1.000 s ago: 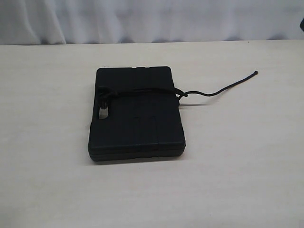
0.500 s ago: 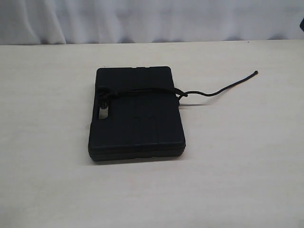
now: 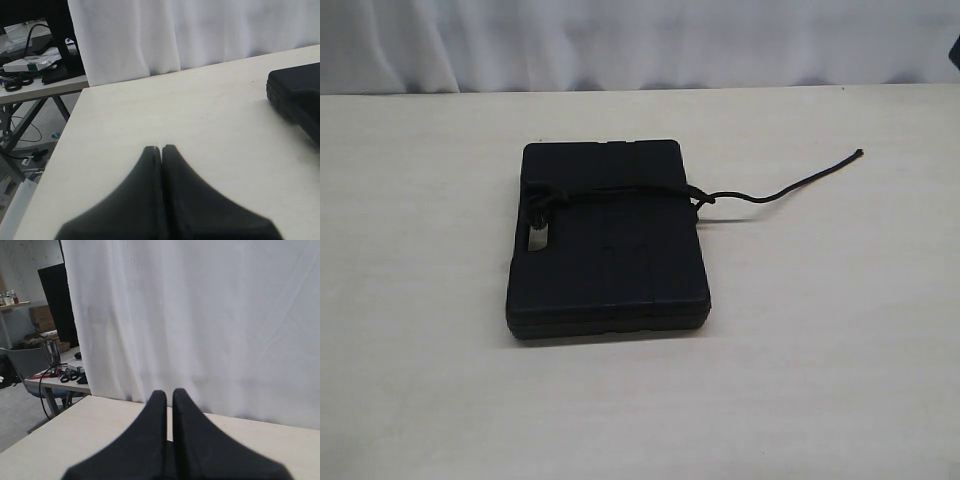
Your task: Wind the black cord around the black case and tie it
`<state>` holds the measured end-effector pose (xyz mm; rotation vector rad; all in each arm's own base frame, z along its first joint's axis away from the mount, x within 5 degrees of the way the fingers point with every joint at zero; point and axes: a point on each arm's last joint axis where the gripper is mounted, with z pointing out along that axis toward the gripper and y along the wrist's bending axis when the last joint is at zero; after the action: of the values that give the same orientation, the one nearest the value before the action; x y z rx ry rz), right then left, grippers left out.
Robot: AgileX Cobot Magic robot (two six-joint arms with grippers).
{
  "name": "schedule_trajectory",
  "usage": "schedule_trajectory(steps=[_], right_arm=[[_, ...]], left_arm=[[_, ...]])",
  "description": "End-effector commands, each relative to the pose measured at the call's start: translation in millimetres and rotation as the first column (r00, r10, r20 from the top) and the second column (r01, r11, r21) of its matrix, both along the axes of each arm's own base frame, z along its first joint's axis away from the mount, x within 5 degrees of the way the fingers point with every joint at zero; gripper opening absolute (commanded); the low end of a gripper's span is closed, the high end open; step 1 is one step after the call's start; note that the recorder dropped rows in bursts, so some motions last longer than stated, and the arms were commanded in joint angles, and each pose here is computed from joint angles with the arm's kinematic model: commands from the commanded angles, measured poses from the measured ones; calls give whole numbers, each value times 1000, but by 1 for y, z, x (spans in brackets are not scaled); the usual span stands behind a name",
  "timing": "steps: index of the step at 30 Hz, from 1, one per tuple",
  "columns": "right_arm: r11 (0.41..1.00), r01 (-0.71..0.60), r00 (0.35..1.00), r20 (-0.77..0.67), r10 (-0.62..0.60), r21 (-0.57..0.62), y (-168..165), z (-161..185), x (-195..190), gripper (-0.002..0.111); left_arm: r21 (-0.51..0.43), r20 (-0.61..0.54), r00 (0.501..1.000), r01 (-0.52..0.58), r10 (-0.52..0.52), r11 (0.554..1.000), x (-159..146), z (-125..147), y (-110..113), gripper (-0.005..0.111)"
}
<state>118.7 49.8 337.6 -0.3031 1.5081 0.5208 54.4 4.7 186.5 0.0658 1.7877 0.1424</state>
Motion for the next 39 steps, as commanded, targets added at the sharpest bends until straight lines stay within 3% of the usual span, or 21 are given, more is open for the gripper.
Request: schedule_trajectory(steps=[1, 8, 21, 26, 28, 33, 39], right_arm=[[1000, -10, 999, 33, 10, 10, 1, 4, -10, 4], [999, -14, 976, 218, 7, 32, -5, 21, -52, 4], [997, -31, 852, 524, -10, 69, -16, 32, -133, 4], [996, -39, 851, 525, -6, 74, -16, 32, -134, 4], [999, -29, 855, 518, 13, 24, -14, 29, -133, 4], [998, 27, 918, 396, 1, -64, -14, 16, -125, 4], [983, 184, 948, 258, -184, 27, -29, 6, -113, 4]], left_arm=[[-10, 1, 1000, 5, -5, 1000, 0, -1, 0, 0], [-10, 1, 1000, 5, -5, 1000, 0, -1, 0, 0], [-10, 1, 1000, 5, -5, 1000, 0, -1, 0, 0], [-13, 1, 1000, 6, -6, 1000, 0, -1, -1, 0], [-13, 1, 1000, 6, -6, 1000, 0, -1, -1, 0], [-13, 1, 1000, 6, -6, 1000, 0, -1, -1, 0], [-13, 1, 1000, 6, -6, 1000, 0, -1, -1, 0]])
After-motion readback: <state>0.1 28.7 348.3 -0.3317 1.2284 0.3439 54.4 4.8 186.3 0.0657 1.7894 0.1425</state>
